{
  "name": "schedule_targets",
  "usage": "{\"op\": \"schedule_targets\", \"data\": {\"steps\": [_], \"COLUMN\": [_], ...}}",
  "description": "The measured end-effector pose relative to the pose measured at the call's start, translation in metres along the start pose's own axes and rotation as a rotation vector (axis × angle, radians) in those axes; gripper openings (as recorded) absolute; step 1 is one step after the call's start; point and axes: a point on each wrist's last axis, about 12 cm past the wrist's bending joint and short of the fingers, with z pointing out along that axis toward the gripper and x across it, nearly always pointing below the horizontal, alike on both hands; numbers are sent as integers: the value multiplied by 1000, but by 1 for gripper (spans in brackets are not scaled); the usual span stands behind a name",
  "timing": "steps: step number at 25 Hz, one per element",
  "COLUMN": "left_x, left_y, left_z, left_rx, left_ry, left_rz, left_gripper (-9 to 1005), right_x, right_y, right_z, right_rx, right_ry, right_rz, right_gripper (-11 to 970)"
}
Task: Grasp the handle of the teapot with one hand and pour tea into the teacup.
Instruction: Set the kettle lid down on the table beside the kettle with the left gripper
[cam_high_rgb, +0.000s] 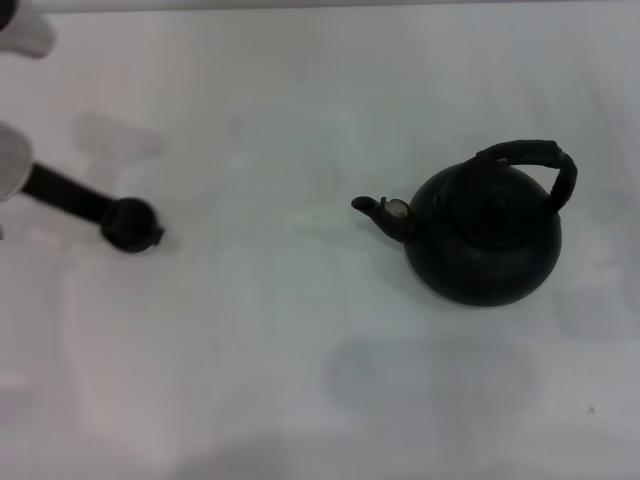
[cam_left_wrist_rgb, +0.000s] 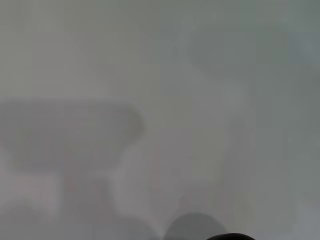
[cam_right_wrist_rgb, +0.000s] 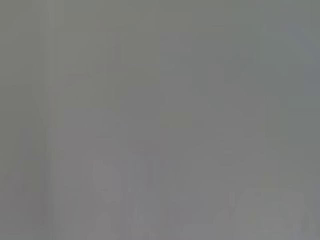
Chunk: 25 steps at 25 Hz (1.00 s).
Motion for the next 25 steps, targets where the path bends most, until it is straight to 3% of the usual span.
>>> {"op": "schedule_targets", "data": {"steps": [10, 18, 25], "left_x": [-58, -72, -76], "left_y": [-37, -75, -97], "left_z": [24, 39, 43], "left_rx": [34, 40, 90], "left_ry": [26, 46, 28], "left_rz": [132, 244, 304], "left_gripper": [708, 708, 709], "right_x": [-2, -1, -1], "right_y": [1, 2, 2], "right_z": [3, 3, 3], "right_rx": [-10, -12, -10], "right_ry": [-12, -7, -5], "right_rz": [-2, -2, -2], "right_gripper": [753, 753, 753]}}
